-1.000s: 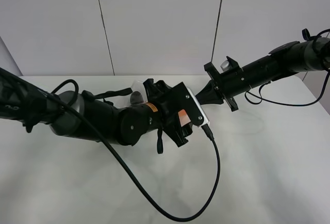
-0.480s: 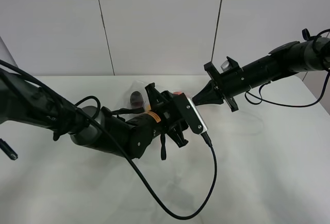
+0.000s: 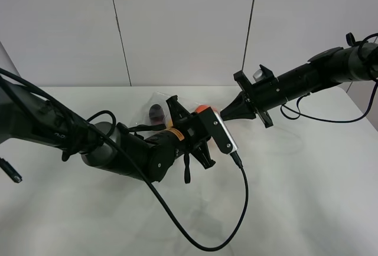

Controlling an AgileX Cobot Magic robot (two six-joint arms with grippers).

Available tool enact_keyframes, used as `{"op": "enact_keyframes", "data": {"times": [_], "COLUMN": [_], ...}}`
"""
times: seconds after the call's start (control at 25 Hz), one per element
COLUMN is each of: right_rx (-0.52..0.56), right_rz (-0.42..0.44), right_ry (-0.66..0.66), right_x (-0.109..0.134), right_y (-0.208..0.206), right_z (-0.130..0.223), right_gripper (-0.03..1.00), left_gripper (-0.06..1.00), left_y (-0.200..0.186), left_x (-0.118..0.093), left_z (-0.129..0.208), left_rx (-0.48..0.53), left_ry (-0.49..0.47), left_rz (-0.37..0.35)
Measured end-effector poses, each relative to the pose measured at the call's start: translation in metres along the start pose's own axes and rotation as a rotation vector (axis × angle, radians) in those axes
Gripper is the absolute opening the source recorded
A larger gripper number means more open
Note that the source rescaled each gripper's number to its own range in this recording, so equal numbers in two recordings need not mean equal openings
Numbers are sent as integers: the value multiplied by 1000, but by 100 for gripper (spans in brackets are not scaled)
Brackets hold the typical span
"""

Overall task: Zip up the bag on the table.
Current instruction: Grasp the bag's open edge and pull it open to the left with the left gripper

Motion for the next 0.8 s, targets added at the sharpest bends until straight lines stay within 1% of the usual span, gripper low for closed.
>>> {"op": "enact_keyframes", "data": {"times": [0.08,0.16,0.4,0.48,0.64,0.8], "right_rx": [-2,-3,-4,-6,-1,3], "right_rz": [-3,-6,-8,-12,-15,-14], "right_ry": [2,3,8,10,10,6], "right_x": [1,1,1,2,3,4], "right_y": [0,0,0,0,0,3], "right_z": [0,-1,-1,-1,0,1], "right_gripper": [0,0,0,0,0,0], "left_gripper": [5,1,0,0,0,0], "left_y": [0,0,-1,-2,-8,-20], "left_x": [0,0,2,4,6,5], "left_z": [0,0,3,4,10,25], "left_rx": [0,0,27,41,50,63], "left_ry": [0,-10,-56,-37,43,99], "left_rz": [0,0,-17,-32,-48,-85]}}
Point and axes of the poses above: a point on each arm's last joint axis where the gripper is mounted, y pointing out along that axis toward the gripper, x along the wrist's bending axis when the last joint is at zero, z = x × y, the point moved 7 cm from there along y, pointing out along that axis toward the gripper
